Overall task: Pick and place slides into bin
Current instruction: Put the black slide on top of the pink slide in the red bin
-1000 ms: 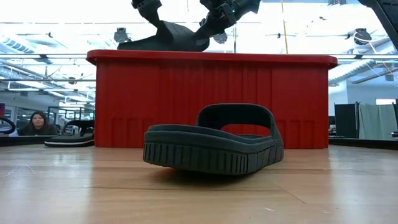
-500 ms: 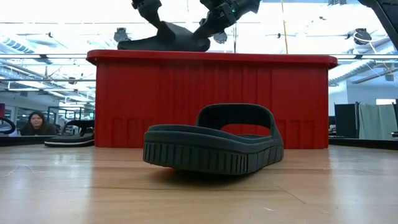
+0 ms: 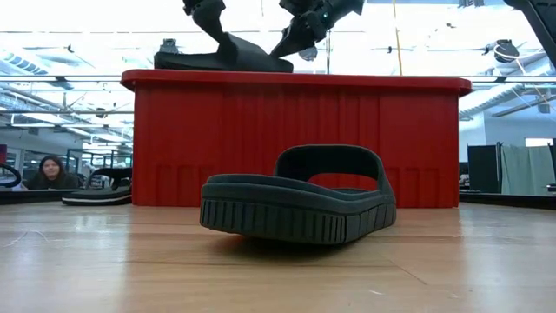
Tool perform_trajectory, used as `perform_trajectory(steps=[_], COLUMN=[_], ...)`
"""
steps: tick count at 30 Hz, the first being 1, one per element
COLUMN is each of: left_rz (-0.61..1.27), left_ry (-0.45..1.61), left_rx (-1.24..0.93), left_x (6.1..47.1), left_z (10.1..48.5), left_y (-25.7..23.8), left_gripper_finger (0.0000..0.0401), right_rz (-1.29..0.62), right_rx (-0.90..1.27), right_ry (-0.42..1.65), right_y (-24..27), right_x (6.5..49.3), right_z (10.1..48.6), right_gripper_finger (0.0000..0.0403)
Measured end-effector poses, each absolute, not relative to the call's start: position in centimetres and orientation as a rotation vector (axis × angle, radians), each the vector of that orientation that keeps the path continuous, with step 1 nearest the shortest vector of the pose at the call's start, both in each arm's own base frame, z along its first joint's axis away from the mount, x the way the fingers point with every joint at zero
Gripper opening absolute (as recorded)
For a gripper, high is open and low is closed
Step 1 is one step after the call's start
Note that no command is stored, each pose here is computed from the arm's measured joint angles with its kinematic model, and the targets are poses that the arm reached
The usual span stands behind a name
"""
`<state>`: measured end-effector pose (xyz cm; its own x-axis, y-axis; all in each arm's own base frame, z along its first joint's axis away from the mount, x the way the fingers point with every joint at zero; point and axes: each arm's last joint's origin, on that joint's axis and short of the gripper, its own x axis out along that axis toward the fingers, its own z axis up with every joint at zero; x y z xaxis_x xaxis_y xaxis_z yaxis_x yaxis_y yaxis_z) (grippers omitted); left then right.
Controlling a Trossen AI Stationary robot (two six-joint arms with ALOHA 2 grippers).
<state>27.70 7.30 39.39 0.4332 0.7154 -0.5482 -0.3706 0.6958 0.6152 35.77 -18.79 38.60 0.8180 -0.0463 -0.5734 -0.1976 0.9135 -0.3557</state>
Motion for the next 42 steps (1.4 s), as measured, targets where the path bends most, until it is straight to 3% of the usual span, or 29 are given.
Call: perform_trajectory(steps=[12,31,42], left_rz=[0.772,1.092,1.281], left_ry=[0.882,0.684,0.612], left_rx=[0.348,-0.112,-0.28], left_x=[27.3,25.9,28.7], left_z=[39.2,39.1,36.1], left_y=[8.0,11.7,12.9], left_gripper_finger=[0.0,0.0,0.0], right_rz=[-0.041,-0.299,-0.307], right_rx=[-0.481,-0.605,-0.622], right_ry=[0.602,0.67,0.679], right_y=[-18.0,-17.9,-18.5], right_x=[33.6,30.8,30.4], right_z=[41.5,44.1,44.1], right_gripper_finger=[0.0124,0.0123,0.0123])
